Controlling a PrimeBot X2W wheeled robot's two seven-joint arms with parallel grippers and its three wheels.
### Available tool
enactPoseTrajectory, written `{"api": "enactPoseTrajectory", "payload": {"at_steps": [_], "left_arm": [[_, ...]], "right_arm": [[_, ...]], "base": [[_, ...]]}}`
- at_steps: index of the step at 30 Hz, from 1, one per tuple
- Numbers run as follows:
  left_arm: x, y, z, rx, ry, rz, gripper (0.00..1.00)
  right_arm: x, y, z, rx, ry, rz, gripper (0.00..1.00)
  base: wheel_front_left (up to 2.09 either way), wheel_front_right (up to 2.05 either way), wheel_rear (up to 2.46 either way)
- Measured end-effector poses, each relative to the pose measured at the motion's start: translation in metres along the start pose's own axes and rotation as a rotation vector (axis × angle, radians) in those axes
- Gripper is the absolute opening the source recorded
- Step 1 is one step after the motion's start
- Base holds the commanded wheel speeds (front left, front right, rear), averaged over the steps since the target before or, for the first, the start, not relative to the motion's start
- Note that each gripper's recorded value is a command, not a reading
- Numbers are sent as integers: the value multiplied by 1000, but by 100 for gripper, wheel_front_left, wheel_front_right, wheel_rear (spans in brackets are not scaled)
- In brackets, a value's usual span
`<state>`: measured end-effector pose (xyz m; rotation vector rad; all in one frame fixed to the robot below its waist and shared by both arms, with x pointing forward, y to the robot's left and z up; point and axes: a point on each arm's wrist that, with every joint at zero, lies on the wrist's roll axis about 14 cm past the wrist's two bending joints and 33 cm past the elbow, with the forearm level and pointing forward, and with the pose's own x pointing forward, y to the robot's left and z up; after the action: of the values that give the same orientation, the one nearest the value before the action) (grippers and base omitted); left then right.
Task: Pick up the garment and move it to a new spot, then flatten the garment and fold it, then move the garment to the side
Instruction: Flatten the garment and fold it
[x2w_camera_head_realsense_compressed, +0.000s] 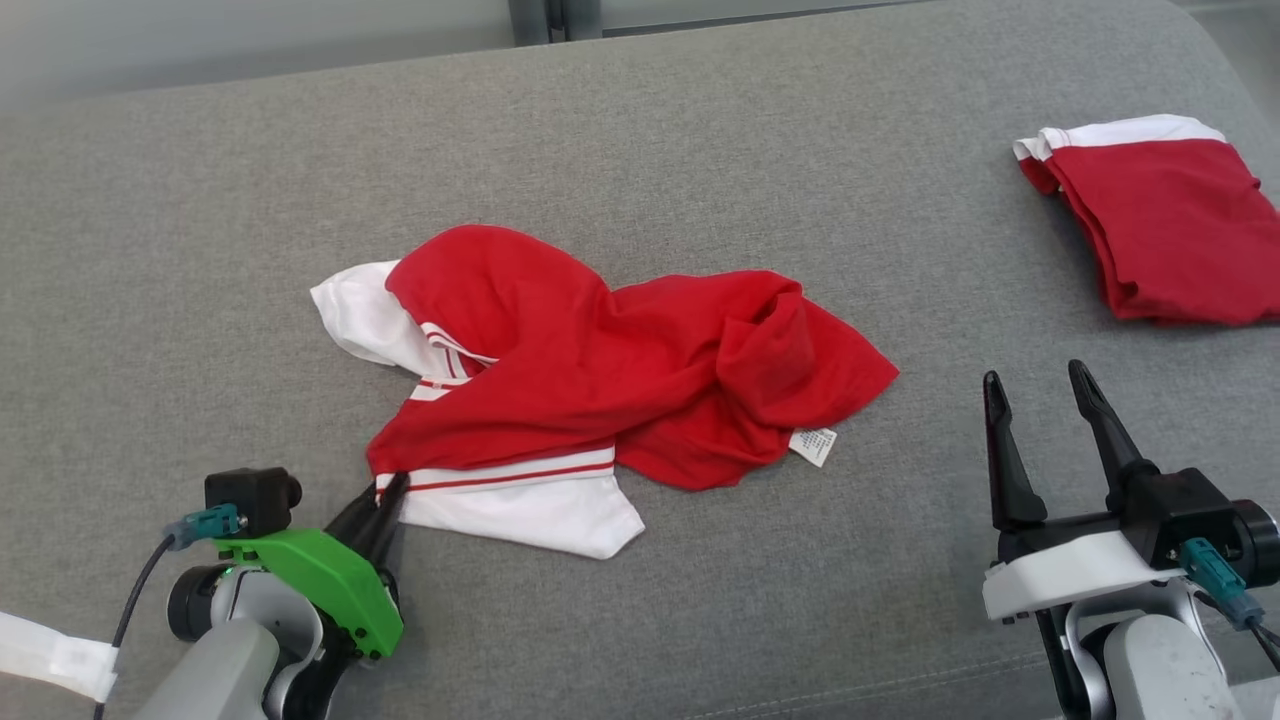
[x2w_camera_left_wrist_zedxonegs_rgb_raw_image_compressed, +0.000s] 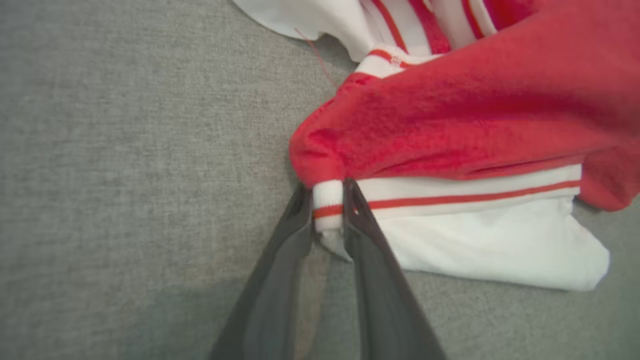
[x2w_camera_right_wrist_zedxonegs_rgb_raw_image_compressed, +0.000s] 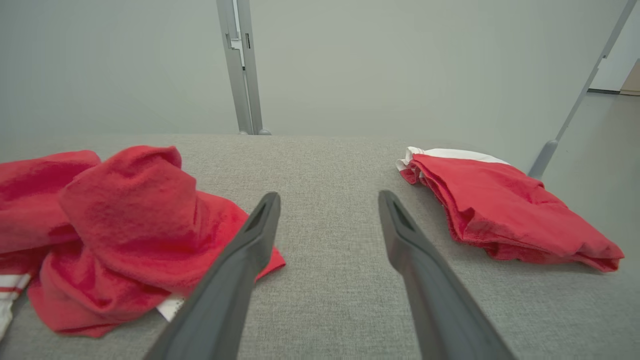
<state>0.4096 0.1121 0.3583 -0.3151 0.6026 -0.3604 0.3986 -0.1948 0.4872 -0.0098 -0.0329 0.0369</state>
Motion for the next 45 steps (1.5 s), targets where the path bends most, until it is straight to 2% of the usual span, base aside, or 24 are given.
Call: {"api": "enactPoseTrajectory", "payload": {"at_steps": [5,8,10,16,23,28,33,37,42,45], "left_arm": [[0,-20,24,-164,-53,-79,0],[-15,-40,62,-242,-100,-193,0],[-34,-42,94,-272,-144,-246,0],[-91,-36,161,-181,-212,-310,0],[-145,-1,234,-84,-342,-184,0],[-170,2,271,-15,-382,-128,0],[-180,0,291,47,-388,-84,0],[-175,-17,304,75,-389,-99,0],[-124,-57,267,75,-255,-195,0],[-91,-91,246,14,-200,-279,0]], "right_arm": [[-5,-10,3,-2,-5,-33,100],[-11,-11,2,0,0,-40,100],[-13,-10,3,3,-2,-38,100],[-13,-2,11,11,-28,-17,100],[-14,9,18,23,-49,16,100],[-14,17,24,29,-66,38,100],[-15,19,27,32,-75,45,100],[-16,18,26,38,-72,42,100],[-11,18,20,46,-55,39,100],[-5,23,17,54,-48,52,100]], "base": [[0,0,0],[0,0,0],[0,0,0],[0,0,0],[0,0,0],[0,0,0],[0,0,0],[0,0,0],[0,0,0],[0,0,0]]}}
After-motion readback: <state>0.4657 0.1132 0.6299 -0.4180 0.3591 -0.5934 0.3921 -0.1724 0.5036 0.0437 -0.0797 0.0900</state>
